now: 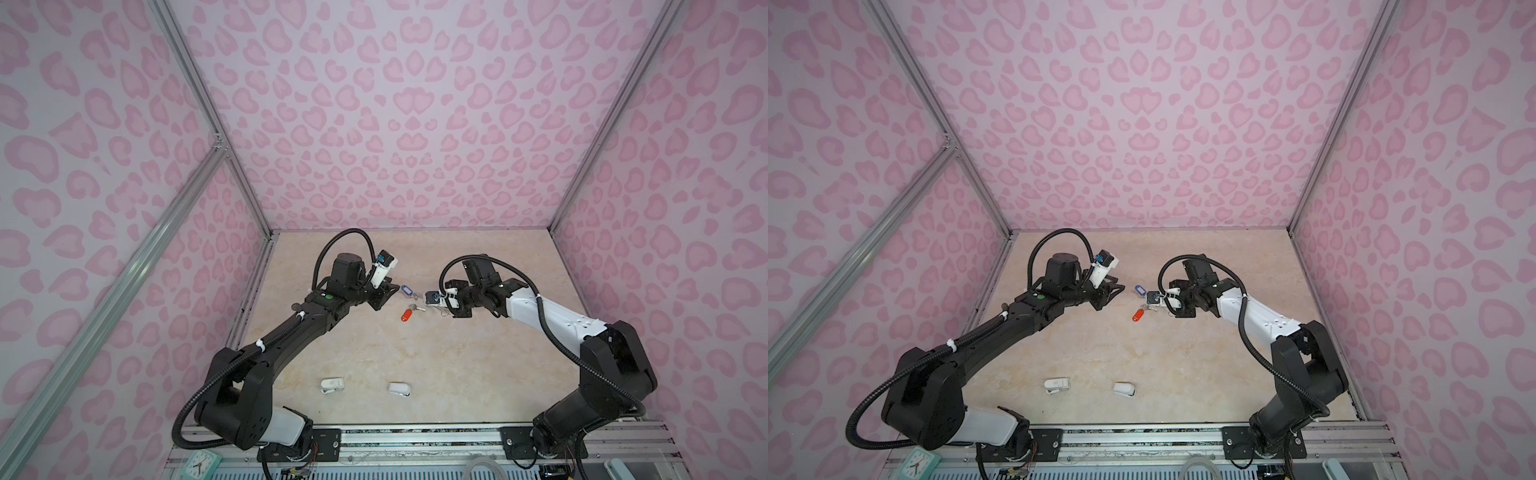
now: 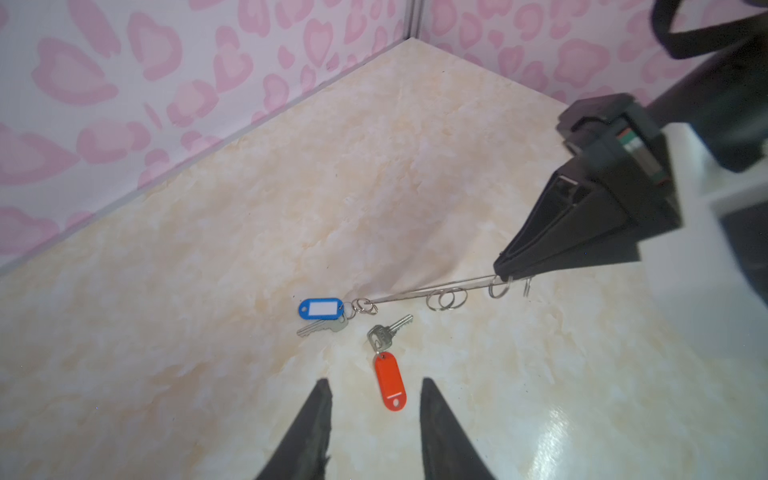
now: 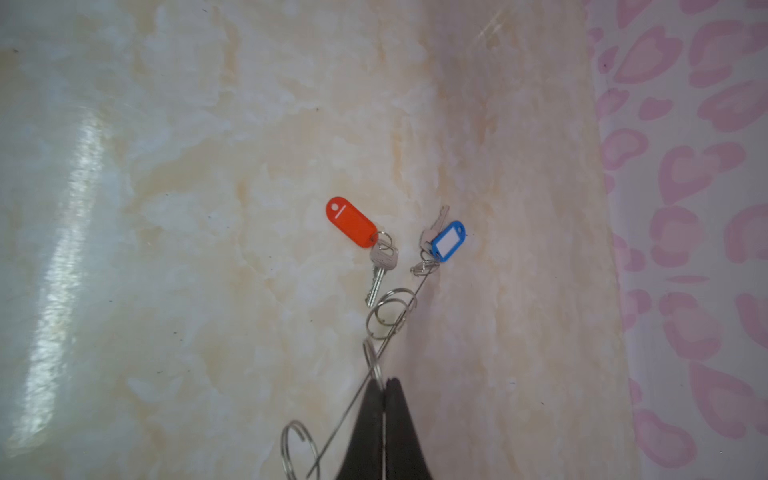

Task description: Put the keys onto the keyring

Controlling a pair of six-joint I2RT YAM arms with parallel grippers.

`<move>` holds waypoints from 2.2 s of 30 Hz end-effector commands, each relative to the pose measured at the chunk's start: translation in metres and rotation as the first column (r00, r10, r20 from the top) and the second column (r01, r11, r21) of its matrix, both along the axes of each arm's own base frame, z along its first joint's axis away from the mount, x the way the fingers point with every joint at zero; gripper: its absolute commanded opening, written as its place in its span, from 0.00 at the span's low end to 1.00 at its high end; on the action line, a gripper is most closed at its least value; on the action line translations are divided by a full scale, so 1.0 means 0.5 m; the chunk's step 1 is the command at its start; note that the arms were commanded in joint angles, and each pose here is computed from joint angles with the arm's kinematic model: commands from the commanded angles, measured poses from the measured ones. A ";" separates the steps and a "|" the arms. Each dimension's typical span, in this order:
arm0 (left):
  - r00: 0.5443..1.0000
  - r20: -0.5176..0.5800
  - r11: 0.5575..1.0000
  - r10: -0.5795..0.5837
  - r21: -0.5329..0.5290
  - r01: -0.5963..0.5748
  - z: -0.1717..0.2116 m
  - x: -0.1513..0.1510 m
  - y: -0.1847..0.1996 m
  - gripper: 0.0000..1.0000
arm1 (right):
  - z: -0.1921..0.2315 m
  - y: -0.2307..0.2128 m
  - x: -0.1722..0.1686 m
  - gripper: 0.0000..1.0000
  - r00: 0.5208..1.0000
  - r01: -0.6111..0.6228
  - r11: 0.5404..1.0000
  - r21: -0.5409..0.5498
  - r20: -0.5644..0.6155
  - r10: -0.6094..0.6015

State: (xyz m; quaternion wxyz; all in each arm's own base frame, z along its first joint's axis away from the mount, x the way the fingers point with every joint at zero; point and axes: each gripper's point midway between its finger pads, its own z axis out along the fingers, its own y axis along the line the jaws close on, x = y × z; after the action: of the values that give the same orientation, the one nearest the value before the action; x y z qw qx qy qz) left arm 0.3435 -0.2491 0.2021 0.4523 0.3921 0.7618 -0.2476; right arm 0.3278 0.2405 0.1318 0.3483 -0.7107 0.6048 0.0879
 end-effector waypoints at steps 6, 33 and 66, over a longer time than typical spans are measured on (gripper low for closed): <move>0.945 0.174 0.960 -0.276 -0.002 0.281 0.061 -0.119 -0.081 0.38 | 0.065 -0.014 -0.082 0.00 0.984 0.045 0.993 0.110 -0.177 -0.025; 0.912 0.138 0.920 -0.387 -0.002 0.391 0.025 -0.177 -0.238 0.30 | 0.141 -0.018 -0.160 0.00 0.974 0.103 0.958 0.269 -0.221 -0.043; 0.881 0.240 0.888 -0.409 -0.120 0.445 0.060 -0.212 -0.243 0.03 | 0.172 -0.017 -0.173 0.12 0.972 0.118 0.913 0.391 -0.233 -0.026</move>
State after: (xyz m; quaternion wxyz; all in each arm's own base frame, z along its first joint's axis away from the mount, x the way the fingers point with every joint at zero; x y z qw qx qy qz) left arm 0.2383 -0.3639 0.2153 0.4763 0.5333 0.6070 -0.3470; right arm 0.2452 0.2298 0.2132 0.4053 -0.5731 0.6568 0.2755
